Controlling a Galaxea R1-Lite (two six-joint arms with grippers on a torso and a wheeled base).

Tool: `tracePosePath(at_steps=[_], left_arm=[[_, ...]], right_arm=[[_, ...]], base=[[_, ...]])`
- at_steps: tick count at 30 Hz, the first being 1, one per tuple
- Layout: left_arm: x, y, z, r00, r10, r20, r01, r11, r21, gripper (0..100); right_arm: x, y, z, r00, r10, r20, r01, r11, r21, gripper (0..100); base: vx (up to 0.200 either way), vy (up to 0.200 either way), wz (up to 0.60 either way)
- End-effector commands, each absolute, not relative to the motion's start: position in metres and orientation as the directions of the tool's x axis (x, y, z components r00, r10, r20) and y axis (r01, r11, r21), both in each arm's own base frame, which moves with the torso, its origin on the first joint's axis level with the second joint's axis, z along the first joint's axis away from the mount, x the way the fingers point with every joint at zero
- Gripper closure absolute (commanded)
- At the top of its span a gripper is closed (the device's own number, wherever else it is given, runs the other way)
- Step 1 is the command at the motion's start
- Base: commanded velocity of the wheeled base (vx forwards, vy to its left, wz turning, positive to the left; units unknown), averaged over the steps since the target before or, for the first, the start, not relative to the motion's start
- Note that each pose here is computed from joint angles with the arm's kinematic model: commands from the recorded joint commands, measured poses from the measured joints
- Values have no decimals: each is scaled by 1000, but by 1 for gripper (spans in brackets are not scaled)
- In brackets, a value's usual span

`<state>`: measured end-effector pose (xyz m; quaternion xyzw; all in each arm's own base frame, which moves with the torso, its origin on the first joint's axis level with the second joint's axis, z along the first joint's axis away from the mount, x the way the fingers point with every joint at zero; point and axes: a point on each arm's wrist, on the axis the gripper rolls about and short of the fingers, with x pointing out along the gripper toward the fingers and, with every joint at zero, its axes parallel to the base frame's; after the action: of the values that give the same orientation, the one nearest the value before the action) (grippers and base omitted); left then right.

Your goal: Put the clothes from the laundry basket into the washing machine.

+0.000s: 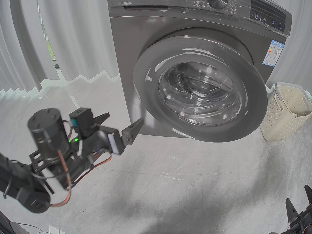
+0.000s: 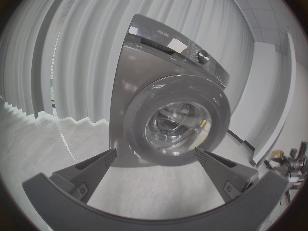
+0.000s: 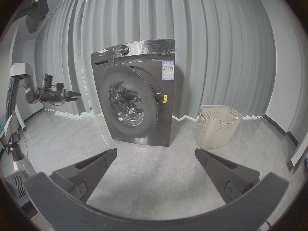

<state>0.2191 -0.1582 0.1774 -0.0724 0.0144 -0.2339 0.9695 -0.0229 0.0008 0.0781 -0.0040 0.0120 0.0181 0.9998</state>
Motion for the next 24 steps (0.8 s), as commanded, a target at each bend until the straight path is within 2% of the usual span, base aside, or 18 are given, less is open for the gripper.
tracePosePath(at_steps=[1, 9, 12, 17, 24], left_arm=[[98, -72, 165, 875, -478, 76, 481, 876, -41, 0], [72, -33, 152, 946, -317, 71, 320, 947, -35, 0], [55, -18, 143, 974, -222, 35, 223, 975, -23, 0], [23, -4, 129, 983, -178, 53, 180, 983, -26, 0], [4, 1, 112, 990, -133, 40, 134, 991, -19, 0]], right_arm=[[-23, 1, 75, 999, 37, -20, -37, 999, -7, 0], [-23, 1, 76, 999, 32, -11, -32, 999, -4, 0], [-23, 1, 76, 999, 31, -9, -31, 1000, -7, 0], [-23, 1, 76, 999, 31, -9, -31, 1000, -7, 0], [-23, 1, 76, 999, 32, -9, -32, 999, -10, 0]], base=[[0, 0, 0], [0, 0, 0], [0, 0, 0], [0, 0, 0], [0, 0, 0]])
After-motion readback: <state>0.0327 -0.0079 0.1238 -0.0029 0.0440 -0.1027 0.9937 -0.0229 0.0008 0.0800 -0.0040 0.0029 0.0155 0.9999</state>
